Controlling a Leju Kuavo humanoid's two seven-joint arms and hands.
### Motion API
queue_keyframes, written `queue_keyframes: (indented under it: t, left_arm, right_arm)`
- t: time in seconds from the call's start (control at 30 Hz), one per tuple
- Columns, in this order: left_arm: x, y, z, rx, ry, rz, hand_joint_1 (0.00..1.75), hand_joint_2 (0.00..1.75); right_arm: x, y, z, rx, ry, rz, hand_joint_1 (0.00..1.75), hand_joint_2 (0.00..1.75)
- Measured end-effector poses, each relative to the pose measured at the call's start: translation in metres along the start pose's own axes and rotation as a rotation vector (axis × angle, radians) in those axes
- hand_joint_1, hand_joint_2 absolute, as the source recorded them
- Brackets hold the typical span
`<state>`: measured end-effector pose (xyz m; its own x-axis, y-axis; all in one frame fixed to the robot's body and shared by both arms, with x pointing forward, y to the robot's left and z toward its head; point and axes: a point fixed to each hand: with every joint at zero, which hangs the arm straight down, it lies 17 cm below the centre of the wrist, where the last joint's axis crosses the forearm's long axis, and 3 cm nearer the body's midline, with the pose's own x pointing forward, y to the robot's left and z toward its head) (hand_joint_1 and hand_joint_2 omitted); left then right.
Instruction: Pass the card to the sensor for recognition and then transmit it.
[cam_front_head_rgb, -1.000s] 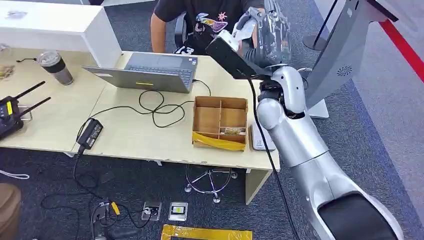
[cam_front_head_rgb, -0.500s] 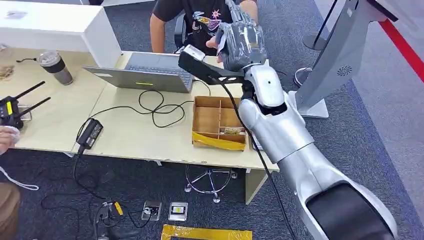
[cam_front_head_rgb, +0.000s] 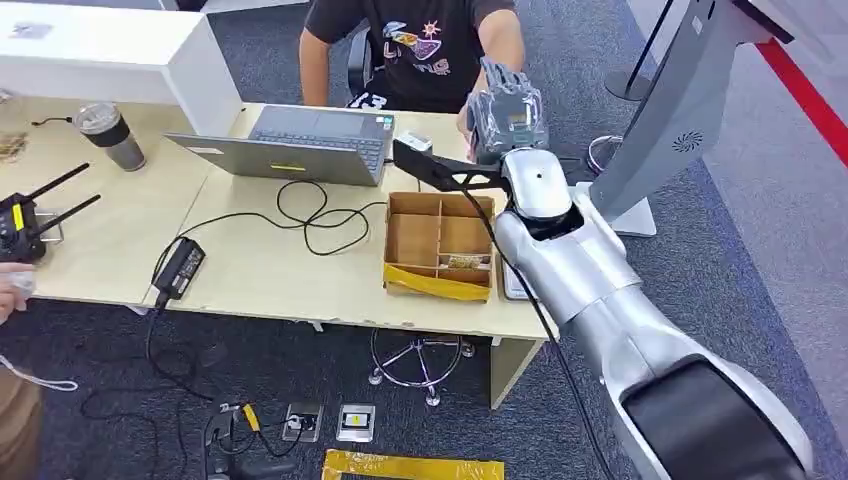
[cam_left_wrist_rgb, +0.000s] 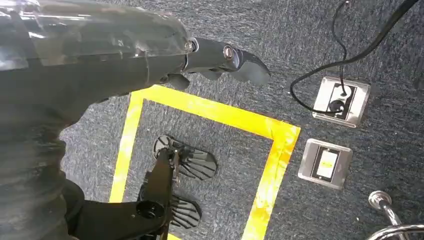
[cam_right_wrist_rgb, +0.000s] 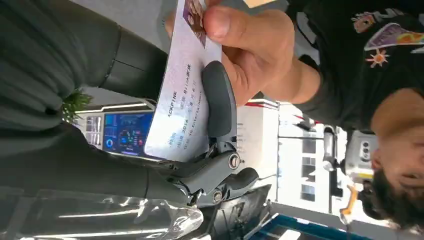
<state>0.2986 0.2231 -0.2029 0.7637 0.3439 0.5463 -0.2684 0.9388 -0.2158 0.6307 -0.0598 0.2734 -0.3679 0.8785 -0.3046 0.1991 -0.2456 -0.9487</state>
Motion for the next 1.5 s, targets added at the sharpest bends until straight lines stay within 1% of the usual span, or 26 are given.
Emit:
queue_keyframes:
  t: [0.03, 0.23, 0.5, 0.67, 0.9, 1.1, 1.2, 1.27, 1.4, 1.5]
  left_arm:
    - [0.0, 0.0, 0.0, 0.0, 0.0, 0.0, 0.0, 1.75]
    - [0.002, 0.002, 0.0, 0.01, -0.017, 0.023, 0.0, 1.75]
    - [-0.002, 0.009, 0.001, 0.03, -0.03, 0.049, 0.0, 1.75]
    - [-0.002, 0.009, 0.002, 0.03, -0.033, 0.041, 0.0, 1.75]
    - [-0.002, 0.012, 0.001, 0.034, -0.034, 0.016, 0.0, 1.75]
    - [-0.001, 0.022, 0.001, 0.049, -0.036, -0.004, 0.0, 1.75]
    - [0.001, 0.029, 0.001, 0.056, -0.031, -0.009, 0.0, 1.75]
    - [0.001, 0.035, 0.0, 0.065, -0.027, -0.011, 0.0, 1.75]
    - [0.0, 0.064, 0.002, 0.115, -0.023, 0.012, 0.0, 1.75]
    - [-0.004, 0.087, 0.005, 0.151, -0.018, 0.018, 0.0, 1.75]
  right_arm:
    - [-0.004, 0.004, 0.001, 0.01, 0.009, 0.002, 0.0, 1.75]
    - [-0.016, 0.018, 0.005, 0.038, 0.032, 0.02, 0.0, 1.75]
    - [-0.017, 0.015, 0.005, -0.001, 0.036, 0.013, 0.0, 1.75]
    - [-0.011, 0.005, 0.004, -0.064, -0.002, 0.01, 0.0, 1.75]
    - [-0.006, -0.022, 0.002, -0.189, -0.058, -0.061, 0.0, 1.75]
    - [-0.017, -0.049, 0.003, -0.294, -0.072, -0.209, 0.0, 1.75]
    - [-0.031, -0.057, 0.005, -0.326, -0.066, -0.348, 0.0, 1.75]
    - [-0.043, -0.052, 0.009, -0.315, -0.041, -0.459, 0.0, 1.75]
    - [-0.053, -0.022, 0.03, -0.257, 0.023, -0.728, 0.0, 1.75]
    - [-0.055, -0.018, 0.054, -0.276, 0.039, -0.835, 0.0, 1.75]
